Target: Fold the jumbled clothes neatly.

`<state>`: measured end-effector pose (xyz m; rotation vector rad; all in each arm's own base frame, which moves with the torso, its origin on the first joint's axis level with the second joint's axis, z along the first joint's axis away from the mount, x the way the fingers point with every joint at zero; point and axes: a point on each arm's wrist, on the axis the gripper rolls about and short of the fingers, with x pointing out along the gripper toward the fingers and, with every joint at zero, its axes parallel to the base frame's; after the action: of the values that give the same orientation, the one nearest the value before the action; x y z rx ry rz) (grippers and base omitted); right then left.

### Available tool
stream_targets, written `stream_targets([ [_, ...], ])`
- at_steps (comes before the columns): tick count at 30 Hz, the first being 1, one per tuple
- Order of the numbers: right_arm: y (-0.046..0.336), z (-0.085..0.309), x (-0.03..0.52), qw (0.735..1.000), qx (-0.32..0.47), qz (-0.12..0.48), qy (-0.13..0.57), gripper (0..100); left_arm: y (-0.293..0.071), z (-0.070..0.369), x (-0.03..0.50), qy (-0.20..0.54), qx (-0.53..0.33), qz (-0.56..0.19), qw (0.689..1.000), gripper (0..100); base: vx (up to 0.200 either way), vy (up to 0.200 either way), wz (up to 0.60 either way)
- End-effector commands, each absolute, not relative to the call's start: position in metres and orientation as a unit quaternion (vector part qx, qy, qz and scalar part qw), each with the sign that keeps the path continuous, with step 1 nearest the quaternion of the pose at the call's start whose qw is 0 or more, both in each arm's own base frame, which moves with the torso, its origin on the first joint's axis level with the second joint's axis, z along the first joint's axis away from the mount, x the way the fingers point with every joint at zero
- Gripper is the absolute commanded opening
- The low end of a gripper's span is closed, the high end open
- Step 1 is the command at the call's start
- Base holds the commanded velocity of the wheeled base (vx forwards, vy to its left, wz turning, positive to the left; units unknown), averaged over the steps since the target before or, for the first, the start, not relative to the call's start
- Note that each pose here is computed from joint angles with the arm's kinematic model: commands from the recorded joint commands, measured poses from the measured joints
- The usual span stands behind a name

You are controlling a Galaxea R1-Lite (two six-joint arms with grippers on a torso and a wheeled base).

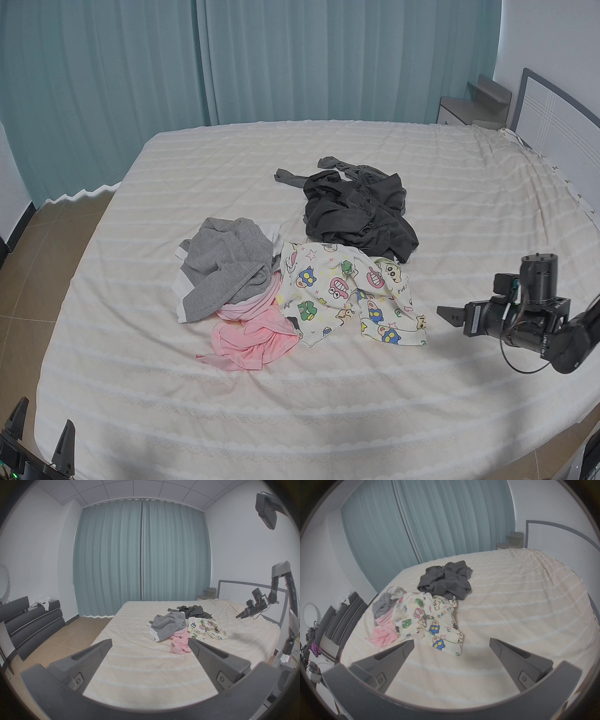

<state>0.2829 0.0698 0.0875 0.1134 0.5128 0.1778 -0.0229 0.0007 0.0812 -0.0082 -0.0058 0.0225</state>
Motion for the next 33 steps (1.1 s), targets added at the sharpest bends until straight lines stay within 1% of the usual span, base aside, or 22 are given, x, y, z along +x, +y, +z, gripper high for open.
stream_targets([
  [1, 0.088, 0.046, 0.316, 0.954, 0.046, 0.088, 0.285, 100, 0.001, 0.077, -0.023, -0.003, -0.005, 0.011, 1.000, 100, 0.000, 0.000, 0.00],
  [5, 0.095, 0.035, 0.329, 0.954, 0.042, 0.089, 0.283, 100, 0.001, 0.077, -0.023, -0.003, -0.005, 0.011, 1.000, 100, 0.000, 0.000, 0.00],
  [6, 0.100, 0.031, 0.339, 0.957, 0.043, 0.093, 0.270, 100, 0.001, 0.077, -0.023, -0.003, -0.005, 0.011, 1.000, 100, 0.000, 0.000, 0.00],
  [9, 0.105, 0.027, 0.351, 0.960, 0.042, 0.095, 0.261, 100, 0.001, 0.077, -0.023, -0.003, -0.005, 0.011, 1.000, 100, 0.000, 0.000, 0.00],
  [14, 0.110, 0.016, 0.371, 0.965, 0.032, 0.068, 0.251, 100, 0.001, 0.077, -0.023, -0.002, -0.005, 0.011, 1.000, 100, 0.000, 0.000, 0.00],
  [19, 0.121, 0.003, 0.378, 0.963, 0.027, 0.076, 0.256, 100, 0.001, 0.077, -0.023, -0.003, -0.005, 0.011, 1.000, 100, 0.000, 0.000, 0.00],
  [23, 0.135, -0.005, 0.389, 0.966, 0.024, 0.083, 0.246, 100, 0.001, 0.077, -0.023, -0.003, -0.005, 0.011, 1.000, 100, 0.000, 0.000, 0.00],
  [26, 0.139, -0.009, 0.397, 0.969, 0.013, 0.072, 0.235, 100, 0.001, 0.077, -0.023, -0.003, -0.005, 0.011, 1.000, 100, 0.000, 0.000, 0.00],
  [30, 0.139, -0.010, 0.402, 0.971, -0.012, 0.074, 0.227, 100, 0.001, 0.077, -0.023, -0.003, -0.005, 0.011, 1.000, 100, 0.000, 0.000, 0.00],
  [33, 0.142, -0.010, 0.408, 0.973, -0.013, 0.076, 0.218, 100, 0.001, 0.077, -0.023, -0.003, -0.005, 0.011, 1.000, 100, 0.000, 0.000, 0.00],
])
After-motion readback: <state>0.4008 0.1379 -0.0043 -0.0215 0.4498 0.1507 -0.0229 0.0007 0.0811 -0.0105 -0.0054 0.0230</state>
